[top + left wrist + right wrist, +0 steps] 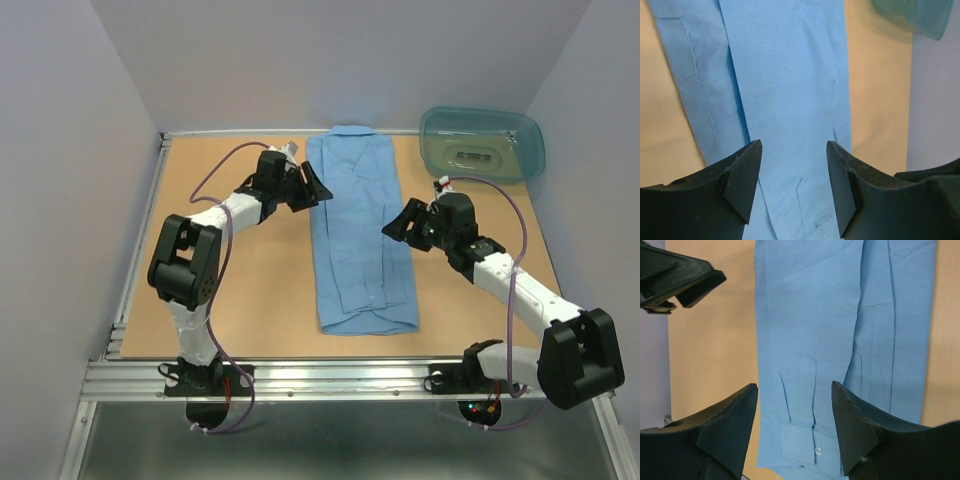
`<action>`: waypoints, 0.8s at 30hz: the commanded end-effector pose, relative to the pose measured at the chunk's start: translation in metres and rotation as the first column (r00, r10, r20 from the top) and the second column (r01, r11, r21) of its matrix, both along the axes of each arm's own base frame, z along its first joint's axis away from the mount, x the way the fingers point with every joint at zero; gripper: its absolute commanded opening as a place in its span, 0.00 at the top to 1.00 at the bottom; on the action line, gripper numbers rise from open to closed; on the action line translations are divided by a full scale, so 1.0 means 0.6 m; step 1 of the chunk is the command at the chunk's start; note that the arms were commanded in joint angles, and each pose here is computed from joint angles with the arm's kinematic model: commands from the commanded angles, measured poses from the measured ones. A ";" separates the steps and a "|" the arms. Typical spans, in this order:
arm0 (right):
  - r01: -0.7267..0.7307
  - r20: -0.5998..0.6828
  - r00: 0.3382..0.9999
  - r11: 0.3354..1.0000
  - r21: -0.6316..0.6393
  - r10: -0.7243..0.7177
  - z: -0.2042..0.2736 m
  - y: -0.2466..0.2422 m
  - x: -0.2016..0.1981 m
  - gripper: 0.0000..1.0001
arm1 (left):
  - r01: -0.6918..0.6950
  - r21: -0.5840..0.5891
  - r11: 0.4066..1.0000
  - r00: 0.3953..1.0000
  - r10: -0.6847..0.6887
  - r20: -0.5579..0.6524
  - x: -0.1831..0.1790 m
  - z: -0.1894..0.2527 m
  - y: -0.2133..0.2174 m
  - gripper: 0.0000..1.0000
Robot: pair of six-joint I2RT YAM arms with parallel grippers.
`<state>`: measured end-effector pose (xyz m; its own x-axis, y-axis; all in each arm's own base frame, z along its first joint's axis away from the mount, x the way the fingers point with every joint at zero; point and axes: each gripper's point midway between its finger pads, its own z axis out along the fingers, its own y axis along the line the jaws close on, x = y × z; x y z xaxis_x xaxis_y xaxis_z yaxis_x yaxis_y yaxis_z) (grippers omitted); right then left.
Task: Fold and stack the long sleeve shirts
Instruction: Fold the shirt
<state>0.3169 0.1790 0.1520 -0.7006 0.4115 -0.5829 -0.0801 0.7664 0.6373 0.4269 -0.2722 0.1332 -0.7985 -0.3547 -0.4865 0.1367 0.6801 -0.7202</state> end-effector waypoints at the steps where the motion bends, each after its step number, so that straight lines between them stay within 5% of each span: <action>1: 0.025 0.028 0.999 1.000 -0.012 -0.025 0.008 -0.006 0.009 0.34 | 0.086 -0.016 0.996 0.996 -0.086 0.019 0.025 -0.007 -0.021 0.36; 13: -0.085 -0.052 0.995 0.994 -0.070 0.081 -0.055 0.000 -0.020 0.34 | -0.018 0.013 1.000 0.991 0.019 -0.130 0.046 -0.128 -0.003 0.38; 24: -0.097 -0.174 0.983 0.961 -0.260 0.052 -0.139 -0.038 -0.051 0.38 | 0.026 0.257 0.966 0.998 -0.010 -0.065 -0.109 -0.070 0.061 0.22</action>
<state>0.2966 0.1645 0.0811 -0.8092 0.2680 -0.5228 -0.0388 0.8636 0.5026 0.3902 -0.2417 0.0602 -0.8614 -0.3096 -0.4027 0.0141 0.7779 -0.6282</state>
